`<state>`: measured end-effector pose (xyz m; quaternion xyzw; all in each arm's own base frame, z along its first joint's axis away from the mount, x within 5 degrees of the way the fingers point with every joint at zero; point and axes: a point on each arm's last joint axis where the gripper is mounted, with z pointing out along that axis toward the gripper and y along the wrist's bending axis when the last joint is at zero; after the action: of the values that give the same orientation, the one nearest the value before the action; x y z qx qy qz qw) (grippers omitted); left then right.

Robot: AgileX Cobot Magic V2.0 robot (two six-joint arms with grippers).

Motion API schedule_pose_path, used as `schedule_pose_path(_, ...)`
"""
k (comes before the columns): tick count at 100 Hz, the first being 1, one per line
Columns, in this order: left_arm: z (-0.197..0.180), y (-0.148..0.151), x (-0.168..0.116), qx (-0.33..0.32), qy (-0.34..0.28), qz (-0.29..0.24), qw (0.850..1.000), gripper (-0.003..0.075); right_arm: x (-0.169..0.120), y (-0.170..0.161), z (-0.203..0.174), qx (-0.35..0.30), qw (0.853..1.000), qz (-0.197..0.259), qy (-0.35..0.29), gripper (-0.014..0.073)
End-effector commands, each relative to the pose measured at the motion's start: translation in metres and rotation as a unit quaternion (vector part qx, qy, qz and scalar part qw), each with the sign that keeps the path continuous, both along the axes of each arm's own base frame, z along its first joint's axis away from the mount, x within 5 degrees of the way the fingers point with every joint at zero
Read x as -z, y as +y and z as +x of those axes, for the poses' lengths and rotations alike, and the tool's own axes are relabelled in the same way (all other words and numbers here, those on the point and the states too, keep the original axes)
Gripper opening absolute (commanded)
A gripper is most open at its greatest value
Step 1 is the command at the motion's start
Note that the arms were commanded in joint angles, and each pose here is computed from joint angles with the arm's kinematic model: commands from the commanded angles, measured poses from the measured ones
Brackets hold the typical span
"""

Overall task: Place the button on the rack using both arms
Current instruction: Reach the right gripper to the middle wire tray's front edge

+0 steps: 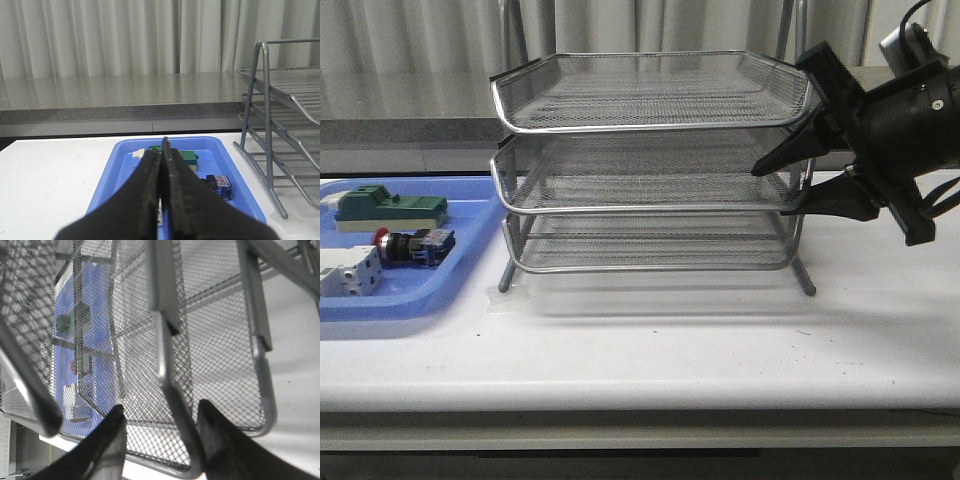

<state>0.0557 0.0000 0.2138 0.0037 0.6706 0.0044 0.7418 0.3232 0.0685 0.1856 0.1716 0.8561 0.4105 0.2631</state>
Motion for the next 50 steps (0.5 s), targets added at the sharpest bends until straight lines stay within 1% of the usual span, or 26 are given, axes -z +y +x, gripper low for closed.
schedule_pose_path(1,-0.0012,-0.0007,0.0062,0.004,-0.030,-0.005,1.000,-0.0020,-0.0192,0.0058,0.0032,-0.013,0.999,0.029,-0.034,0.0318)
schedule_pose_path(9,-0.0012,-0.0007,0.0062,0.004,-0.030,-0.005,1.000,-0.0020,-0.0161,0.0058,0.0040,-0.012,0.999,0.029,-0.029,0.0227)
schedule_pose_path(21,-0.0012,-0.0007,0.0062,0.004,-0.030,-0.005,1.000,-0.0020,-0.0124,0.0065,0.0047,-0.014,0.999,0.029,-0.024,0.0035)
schedule_pose_path(26,-0.0012,-0.0007,0.0062,0.004,-0.030,-0.005,1.000,-0.0020,-0.0113,0.0065,0.0045,-0.014,0.999,0.029,-0.022,-0.0016)
schedule_pose_path(31,-0.0012,-0.0007,0.0062,0.004,-0.030,-0.005,1.000,-0.0020,-0.0106,0.0069,0.0045,-0.015,0.999,0.029,-0.021,-0.0040)
schedule_pose_path(50,-0.0012,-0.0007,0.0062,0.004,-0.030,-0.005,1.000,-0.0020,-0.0095,0.0080,0.0023,-0.029,0.999,0.025,-0.020,-0.0039)
